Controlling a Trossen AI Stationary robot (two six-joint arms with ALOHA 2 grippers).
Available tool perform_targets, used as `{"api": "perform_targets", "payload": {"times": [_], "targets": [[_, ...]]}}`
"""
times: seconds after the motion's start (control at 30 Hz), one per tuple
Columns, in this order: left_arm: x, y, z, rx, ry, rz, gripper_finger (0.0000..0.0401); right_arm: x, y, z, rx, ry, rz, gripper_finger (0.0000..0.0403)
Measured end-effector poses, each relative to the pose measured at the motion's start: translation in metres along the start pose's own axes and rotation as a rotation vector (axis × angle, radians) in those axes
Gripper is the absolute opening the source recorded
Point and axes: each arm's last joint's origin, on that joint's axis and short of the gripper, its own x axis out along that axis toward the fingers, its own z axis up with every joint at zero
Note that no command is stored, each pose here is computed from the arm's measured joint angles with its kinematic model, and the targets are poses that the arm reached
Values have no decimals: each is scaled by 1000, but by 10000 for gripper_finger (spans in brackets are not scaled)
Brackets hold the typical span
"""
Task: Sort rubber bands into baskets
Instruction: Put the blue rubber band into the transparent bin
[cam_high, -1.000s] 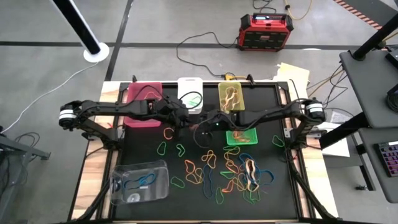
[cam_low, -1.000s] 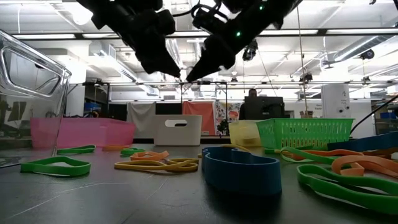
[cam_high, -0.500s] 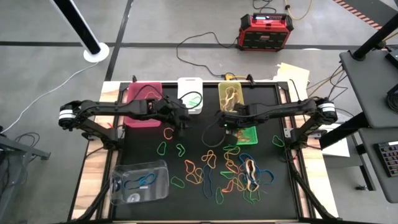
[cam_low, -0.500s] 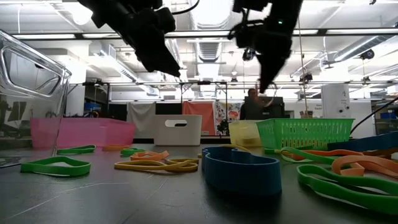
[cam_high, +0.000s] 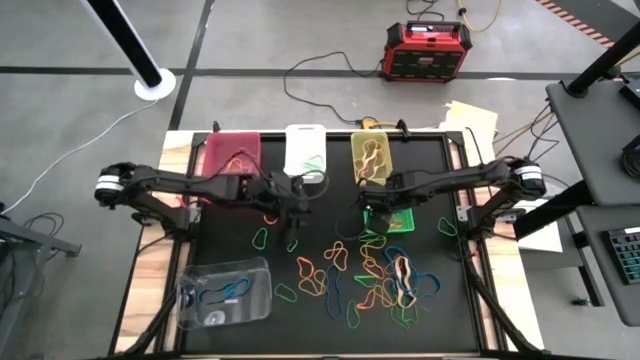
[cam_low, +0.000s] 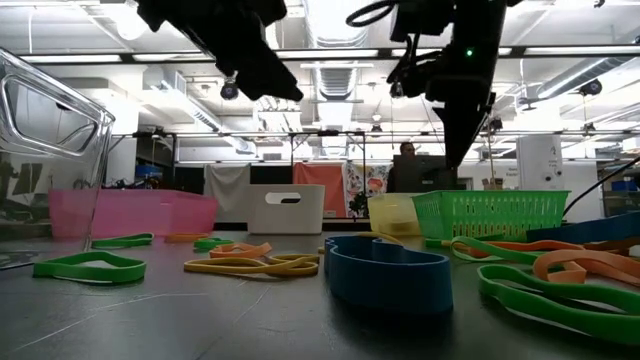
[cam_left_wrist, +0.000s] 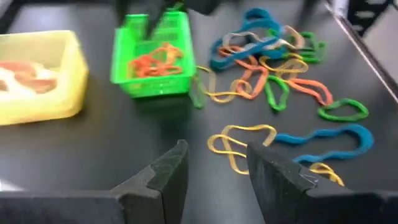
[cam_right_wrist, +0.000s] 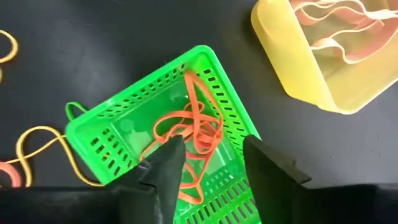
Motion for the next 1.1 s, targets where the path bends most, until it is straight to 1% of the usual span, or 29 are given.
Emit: {"api": "perform_targets", "payload": {"times": [0.1,0.2,0.37,0.43,0.53,0.67,0.77,0.87,0.97,1.1], "targets": [[3,-18,2,43,-11,-39,146,-7,4,-3,-7,-25,15,177],[6,-41,3,91,-25,-23,146,-20,13,-12,-43,-77,50,184],[5,-75,12,156,-44,15,146,-43,33,-29,-77,-288,140,182],[3,-85,18,170,-63,-4,146,-50,40,-37,-79,-359,198,180],[6,-96,18,196,-57,-32,146,-55,50,-48,-100,-435,260,181],[20,-111,13,193,-61,-65,146,-56,58,-59,-121,-474,302,180],[34,-122,8,156,-58,-86,146,-55,64,-66,-134,-467,316,183],[49,-133,9,140,-26,-102,146,-54,73,-73,-161,-456,328,185],[67,-146,9,164,34,-111,146,-54,80,-78,-175,-456,346,183],[90,-160,4,265,174,-114,146,-56,90,-85,-190,-501,404,185]]}}
